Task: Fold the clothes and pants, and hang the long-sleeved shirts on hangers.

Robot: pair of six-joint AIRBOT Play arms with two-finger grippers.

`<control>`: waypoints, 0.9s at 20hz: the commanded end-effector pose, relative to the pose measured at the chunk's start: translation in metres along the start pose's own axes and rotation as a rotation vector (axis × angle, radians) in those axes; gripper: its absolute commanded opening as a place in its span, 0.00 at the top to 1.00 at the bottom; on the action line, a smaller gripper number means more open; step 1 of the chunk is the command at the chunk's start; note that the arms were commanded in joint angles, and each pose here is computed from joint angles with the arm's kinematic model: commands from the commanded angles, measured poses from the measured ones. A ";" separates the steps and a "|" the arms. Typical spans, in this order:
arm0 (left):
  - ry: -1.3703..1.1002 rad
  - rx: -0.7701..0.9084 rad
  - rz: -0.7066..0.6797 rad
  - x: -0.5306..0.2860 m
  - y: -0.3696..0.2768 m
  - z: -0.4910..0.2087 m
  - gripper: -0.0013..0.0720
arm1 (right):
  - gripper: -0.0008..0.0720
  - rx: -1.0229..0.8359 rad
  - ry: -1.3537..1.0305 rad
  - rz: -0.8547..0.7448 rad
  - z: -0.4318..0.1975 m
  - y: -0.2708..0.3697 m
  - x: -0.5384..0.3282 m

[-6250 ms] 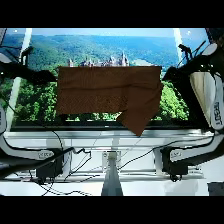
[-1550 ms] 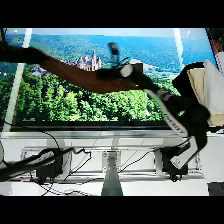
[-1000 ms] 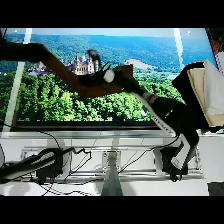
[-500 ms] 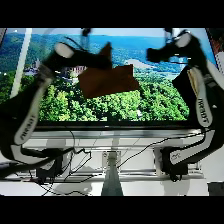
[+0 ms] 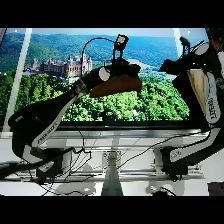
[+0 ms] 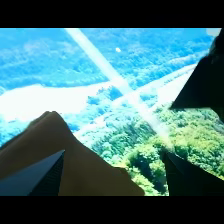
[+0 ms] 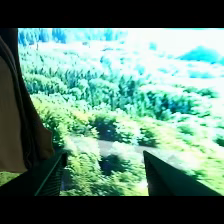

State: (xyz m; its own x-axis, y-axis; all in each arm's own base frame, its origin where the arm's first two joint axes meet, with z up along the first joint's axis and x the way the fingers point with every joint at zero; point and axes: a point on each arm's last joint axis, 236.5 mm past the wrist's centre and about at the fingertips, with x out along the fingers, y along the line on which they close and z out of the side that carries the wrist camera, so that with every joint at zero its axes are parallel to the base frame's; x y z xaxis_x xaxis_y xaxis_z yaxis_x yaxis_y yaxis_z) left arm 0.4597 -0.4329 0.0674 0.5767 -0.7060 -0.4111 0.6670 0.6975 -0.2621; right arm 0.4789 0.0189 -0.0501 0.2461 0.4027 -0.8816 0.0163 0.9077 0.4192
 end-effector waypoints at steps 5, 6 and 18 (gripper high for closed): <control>0.162 -0.045 -0.011 -0.048 0.060 -0.005 0.01 | 0.13 0.137 0.134 0.394 -0.029 0.101 0.100; 0.173 -0.060 0.000 -0.060 0.076 -0.001 0.01 | 0.13 0.125 0.153 0.397 -0.036 0.113 0.113; 0.170 -0.071 0.333 -0.288 0.225 0.056 0.03 | 0.97 -0.207 -0.102 0.216 0.036 0.175 0.032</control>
State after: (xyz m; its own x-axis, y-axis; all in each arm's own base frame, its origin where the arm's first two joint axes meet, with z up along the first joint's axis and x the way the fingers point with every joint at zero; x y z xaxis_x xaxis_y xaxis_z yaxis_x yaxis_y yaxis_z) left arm 0.4847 -0.1295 0.1568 0.6323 -0.4851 -0.6040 0.4767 0.8582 -0.1903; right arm 0.5043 0.2193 -0.0413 0.2039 0.6812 -0.7031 -0.2372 0.7311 0.6396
